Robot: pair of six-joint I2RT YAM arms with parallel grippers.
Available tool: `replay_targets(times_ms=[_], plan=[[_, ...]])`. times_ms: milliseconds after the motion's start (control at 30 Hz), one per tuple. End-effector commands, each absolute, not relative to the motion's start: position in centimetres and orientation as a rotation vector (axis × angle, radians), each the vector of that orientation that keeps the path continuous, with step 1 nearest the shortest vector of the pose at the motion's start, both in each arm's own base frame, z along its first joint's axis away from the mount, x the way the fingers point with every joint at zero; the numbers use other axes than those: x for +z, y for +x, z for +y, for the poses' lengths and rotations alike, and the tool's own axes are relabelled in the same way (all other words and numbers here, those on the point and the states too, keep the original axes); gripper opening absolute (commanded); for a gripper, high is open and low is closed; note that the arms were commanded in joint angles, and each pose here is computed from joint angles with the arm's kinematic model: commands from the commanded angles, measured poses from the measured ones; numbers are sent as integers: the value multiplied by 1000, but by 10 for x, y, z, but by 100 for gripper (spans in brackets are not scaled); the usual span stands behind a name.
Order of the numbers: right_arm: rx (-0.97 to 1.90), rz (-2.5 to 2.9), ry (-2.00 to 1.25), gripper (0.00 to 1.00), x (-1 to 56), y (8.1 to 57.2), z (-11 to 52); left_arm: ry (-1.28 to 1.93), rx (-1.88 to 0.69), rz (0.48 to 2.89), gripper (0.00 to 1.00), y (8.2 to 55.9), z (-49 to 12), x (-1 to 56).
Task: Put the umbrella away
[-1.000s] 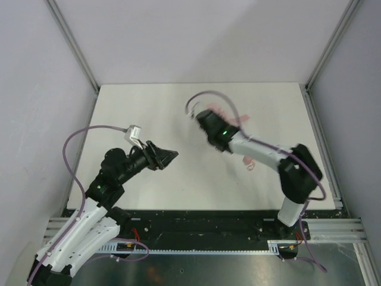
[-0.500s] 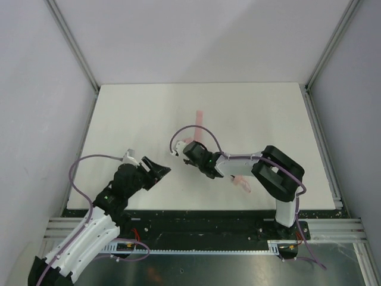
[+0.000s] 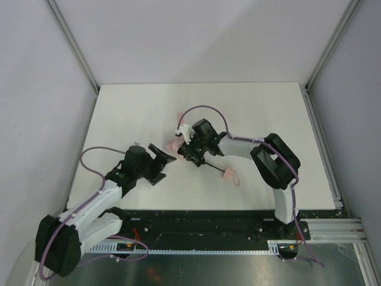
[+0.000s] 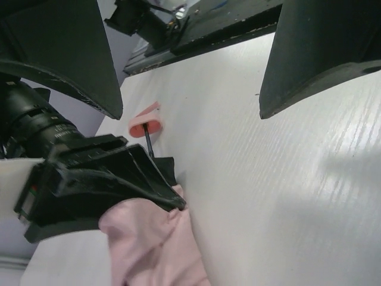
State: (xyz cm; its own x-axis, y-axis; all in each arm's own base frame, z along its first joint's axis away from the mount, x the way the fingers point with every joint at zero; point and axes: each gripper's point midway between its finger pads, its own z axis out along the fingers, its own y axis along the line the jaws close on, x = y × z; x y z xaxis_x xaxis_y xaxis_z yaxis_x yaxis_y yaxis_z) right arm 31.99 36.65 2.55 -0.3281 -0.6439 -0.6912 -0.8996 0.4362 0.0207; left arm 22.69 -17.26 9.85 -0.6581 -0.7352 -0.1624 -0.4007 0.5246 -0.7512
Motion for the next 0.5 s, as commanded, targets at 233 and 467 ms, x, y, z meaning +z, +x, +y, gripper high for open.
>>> replay_targets(times_ms=[233, 467], plan=[[1064, 2630, -1260, 0, -53, 222, 316, -1189, -1284, 2163, 99, 291, -195, 114], [1162, 2646, -1197, 0, -50, 232, 318, -1210, -1233, 2192, 99, 313, -203, 101]])
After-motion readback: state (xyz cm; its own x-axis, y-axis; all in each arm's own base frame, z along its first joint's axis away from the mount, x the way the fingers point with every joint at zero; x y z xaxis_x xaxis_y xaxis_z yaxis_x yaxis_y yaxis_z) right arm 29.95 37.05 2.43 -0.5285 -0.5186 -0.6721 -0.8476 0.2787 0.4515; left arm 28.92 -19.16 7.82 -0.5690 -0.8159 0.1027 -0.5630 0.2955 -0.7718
